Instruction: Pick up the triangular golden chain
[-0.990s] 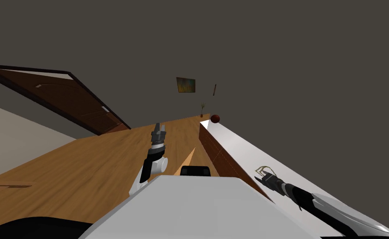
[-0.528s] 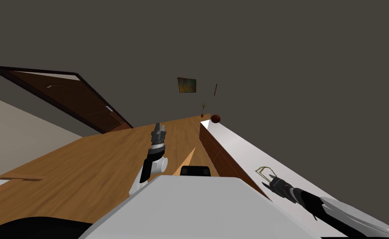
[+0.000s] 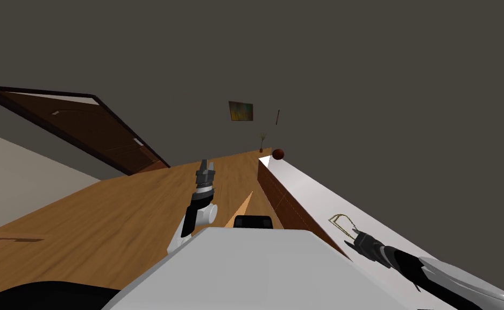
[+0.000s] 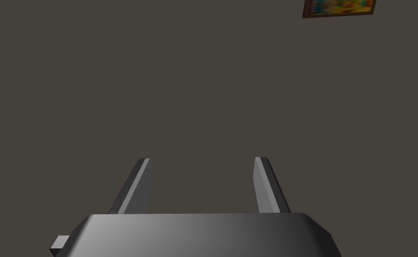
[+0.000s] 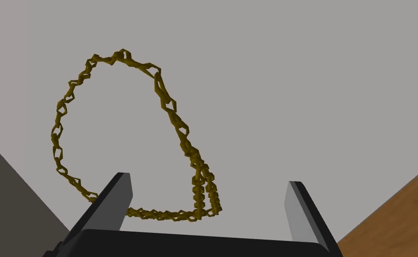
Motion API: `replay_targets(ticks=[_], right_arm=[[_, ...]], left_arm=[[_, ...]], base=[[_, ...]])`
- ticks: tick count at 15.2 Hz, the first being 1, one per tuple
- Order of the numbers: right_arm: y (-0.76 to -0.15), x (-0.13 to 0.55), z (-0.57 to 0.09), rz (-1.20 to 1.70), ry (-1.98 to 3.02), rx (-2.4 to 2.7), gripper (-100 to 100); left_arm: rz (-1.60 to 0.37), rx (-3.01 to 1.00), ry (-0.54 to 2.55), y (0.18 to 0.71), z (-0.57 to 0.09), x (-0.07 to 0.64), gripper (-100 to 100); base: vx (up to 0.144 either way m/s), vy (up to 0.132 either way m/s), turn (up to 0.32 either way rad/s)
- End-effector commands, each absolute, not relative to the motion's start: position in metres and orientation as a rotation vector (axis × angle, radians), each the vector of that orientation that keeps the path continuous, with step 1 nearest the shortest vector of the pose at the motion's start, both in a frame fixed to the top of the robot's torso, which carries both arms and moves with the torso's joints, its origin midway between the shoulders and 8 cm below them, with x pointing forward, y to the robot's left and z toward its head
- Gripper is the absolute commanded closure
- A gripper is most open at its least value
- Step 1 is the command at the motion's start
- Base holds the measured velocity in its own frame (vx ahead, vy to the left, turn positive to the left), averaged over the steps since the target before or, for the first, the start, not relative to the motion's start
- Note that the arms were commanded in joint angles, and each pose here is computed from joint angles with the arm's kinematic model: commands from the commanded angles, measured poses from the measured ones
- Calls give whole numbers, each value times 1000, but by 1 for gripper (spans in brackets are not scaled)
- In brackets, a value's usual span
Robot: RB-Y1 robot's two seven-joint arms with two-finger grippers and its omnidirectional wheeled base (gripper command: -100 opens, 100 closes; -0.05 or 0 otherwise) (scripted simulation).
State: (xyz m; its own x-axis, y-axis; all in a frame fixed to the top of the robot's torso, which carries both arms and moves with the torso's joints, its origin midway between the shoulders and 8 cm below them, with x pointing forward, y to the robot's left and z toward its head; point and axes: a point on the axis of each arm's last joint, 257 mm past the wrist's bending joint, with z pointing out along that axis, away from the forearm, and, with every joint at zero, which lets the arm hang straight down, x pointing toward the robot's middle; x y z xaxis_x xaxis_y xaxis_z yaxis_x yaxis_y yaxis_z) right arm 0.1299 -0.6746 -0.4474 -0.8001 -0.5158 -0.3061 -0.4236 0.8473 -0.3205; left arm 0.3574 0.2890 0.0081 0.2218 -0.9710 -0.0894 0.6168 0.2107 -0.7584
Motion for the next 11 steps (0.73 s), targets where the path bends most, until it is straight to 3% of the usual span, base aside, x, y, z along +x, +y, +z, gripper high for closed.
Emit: replay_targets(ticks=[1,11], right_arm=[[-660,138,-456,-280,2616,-736,-100],[-674,133,-462,-301,2624,-777,-100]], left_arm=[[-1217,-668,647,289,8,357,0],[-1217,-668,647,289,8,357,0]], base=[[76,-3,-105],[55,3,-84]])
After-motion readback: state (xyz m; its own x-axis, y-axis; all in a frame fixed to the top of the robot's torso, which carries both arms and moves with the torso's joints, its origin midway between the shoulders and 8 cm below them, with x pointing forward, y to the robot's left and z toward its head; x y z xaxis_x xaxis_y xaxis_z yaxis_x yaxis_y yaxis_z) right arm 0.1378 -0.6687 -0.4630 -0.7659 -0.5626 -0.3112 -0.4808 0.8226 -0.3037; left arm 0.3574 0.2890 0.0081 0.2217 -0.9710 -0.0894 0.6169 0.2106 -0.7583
